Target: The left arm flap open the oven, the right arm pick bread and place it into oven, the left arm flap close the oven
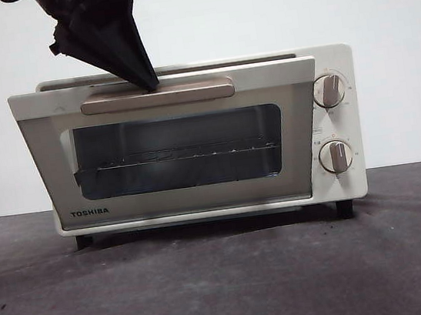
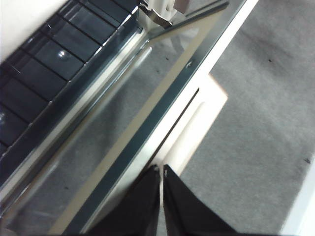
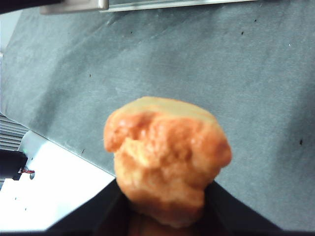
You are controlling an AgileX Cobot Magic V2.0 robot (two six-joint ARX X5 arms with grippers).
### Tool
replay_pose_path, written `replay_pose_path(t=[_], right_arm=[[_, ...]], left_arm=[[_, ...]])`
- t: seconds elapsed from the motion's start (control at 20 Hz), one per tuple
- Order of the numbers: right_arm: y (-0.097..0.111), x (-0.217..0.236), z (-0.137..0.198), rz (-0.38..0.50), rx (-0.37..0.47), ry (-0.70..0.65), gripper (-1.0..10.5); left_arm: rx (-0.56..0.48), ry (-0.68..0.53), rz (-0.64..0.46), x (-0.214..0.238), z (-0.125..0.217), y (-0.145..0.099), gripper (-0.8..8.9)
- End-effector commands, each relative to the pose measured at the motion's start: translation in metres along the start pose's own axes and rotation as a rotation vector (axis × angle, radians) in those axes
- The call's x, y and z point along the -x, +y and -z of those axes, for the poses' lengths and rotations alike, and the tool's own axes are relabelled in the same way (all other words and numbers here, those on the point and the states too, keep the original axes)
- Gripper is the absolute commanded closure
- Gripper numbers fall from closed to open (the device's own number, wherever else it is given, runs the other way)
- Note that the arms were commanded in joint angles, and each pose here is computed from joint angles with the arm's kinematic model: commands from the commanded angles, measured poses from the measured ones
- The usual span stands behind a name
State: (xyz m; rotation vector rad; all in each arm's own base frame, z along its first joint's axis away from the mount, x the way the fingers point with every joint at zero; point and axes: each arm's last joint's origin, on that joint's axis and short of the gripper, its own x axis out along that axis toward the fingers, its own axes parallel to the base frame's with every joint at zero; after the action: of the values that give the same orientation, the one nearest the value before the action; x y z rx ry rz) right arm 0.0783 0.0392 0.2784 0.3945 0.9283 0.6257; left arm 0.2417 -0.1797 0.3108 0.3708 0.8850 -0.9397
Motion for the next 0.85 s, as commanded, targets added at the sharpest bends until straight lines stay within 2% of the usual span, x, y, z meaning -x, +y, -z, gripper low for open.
replay_pose_path(t=[0.05,0.25,0.65,0.85], right_arm=[[0.004,0.003,-0.003,-0.014,0.009,-0.017,8.0],[0.004,0.003,-0.003,-0.014,0.011,-0.018,8.0],[0.004,0.003,-0.003,-0.013,0.014,-0.018,8.0],[0.004,0.003,-0.003,-0.013,0.014,-0.018,8.0]], left_arm=[[0.009,0.049,0.001,-0.013,0.004,-0.005,7.98],[0.015,0.06,-0.004,-0.021,0.02,-0.017,7.98],[0.09,0.025,-0.004,-0.039,0.063,-0.033,7.98],[0.099,0.011,0.0,-0.052,0.072,-0.042,7.98]])
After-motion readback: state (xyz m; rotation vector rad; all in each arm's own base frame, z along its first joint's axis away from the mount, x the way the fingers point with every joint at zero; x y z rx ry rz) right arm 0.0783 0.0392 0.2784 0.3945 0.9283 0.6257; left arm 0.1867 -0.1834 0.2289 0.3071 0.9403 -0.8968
